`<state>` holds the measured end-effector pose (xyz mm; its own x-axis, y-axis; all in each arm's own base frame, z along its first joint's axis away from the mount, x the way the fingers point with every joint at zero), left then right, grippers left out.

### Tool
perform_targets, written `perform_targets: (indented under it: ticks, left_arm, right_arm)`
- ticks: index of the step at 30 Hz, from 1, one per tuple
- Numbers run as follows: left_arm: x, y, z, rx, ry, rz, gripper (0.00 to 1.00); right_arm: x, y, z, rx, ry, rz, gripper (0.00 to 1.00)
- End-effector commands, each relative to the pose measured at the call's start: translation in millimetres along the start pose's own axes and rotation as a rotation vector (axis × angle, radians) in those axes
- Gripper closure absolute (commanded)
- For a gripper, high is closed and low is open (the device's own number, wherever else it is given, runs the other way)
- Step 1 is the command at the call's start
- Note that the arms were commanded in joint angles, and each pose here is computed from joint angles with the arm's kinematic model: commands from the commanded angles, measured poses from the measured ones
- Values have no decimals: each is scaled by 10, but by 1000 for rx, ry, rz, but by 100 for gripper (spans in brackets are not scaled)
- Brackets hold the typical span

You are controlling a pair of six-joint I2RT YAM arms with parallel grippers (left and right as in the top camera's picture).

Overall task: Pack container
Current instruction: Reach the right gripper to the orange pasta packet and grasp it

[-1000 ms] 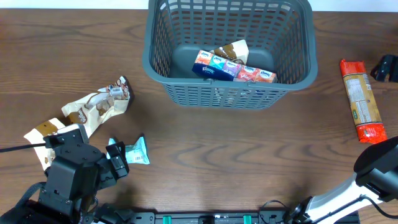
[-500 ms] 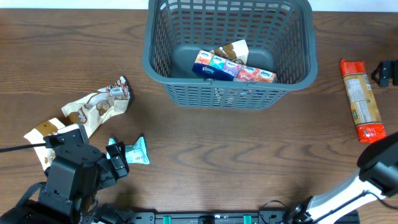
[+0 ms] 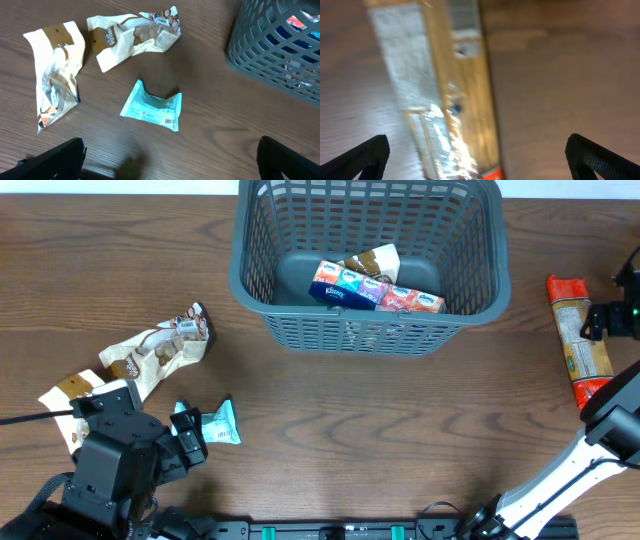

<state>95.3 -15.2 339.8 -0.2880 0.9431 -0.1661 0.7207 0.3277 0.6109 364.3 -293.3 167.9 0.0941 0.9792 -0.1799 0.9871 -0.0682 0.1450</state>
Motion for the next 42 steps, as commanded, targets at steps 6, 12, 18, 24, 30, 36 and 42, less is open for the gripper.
perform_targets:
  ticks: [6,12,18,24,30,36,42]
  left_arm:
    - [12,15,-9,-8,14,12,1]
    - [12,15,-9,-8,14,12,1]
    - [13,15,-9,-8,14,12,1]
    - [13,15,-9,-8,14,12,1]
    - [13,15,-9,-8,14,12,1]
    - [13,15,-9,-8,14,12,1]
    - [13,15,-9,-8,14,12,1]
  right_arm:
    - [-49,-58,9,55,-52,36,1]
    - [150,29,101,38,45,-34,1]
    - [297,71,331,79,84,-100,1]
    - [326,41,522,121,103,-108,1]
    - [313,11,604,136,113,-103,1]
    - [322,-49,693,153,140,-94,1]
    - [364,-178,880,185,155,-51,1]
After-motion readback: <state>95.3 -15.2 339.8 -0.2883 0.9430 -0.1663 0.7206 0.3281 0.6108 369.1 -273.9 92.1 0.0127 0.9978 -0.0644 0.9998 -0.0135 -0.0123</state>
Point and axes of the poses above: each gripper's point midway between its finger pads, its own z axis out along the fingers, its own x axis along the line the jaws close on, y = z × x, the point moved 9 cm from there along -z, back along the fingers, and after that the axes turned 1 degree about -z, right-handed, at the moved point
